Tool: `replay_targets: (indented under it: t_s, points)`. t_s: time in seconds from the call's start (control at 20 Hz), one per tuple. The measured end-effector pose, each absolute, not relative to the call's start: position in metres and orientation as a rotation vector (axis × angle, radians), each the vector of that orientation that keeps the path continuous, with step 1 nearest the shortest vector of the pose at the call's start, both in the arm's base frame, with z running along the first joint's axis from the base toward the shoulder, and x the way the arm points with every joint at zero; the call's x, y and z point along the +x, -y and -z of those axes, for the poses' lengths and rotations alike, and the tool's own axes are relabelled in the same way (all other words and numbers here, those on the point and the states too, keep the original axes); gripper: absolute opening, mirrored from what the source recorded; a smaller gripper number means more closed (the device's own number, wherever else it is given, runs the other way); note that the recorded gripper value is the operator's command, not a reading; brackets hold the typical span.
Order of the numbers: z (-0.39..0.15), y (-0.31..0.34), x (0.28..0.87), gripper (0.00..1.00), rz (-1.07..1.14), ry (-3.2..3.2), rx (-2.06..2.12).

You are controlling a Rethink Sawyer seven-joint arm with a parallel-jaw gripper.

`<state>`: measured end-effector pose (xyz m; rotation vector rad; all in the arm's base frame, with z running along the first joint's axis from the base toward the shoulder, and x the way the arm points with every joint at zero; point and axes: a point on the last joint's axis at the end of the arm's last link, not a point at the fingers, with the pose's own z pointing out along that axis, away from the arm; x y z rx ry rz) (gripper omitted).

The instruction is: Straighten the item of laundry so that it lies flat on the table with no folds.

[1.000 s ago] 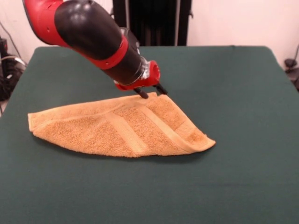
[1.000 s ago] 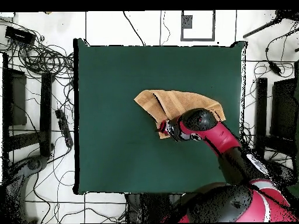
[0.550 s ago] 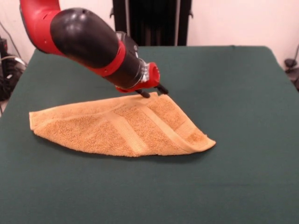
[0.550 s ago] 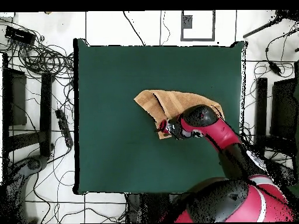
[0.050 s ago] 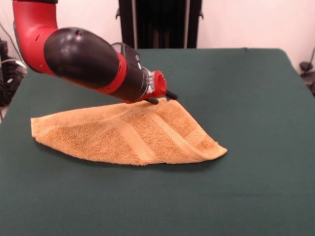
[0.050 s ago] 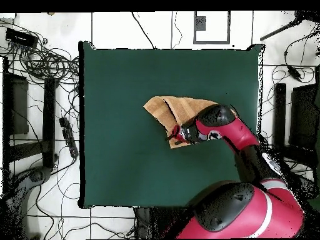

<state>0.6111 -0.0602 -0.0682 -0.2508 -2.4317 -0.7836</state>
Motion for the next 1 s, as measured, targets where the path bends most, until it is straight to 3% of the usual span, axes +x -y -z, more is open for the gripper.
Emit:
replay_targets:
  t_s: [1.0]
  points:
    - [0.078, 0.018, 0.597, 1.0, 0.777, 2.364, -0.178]
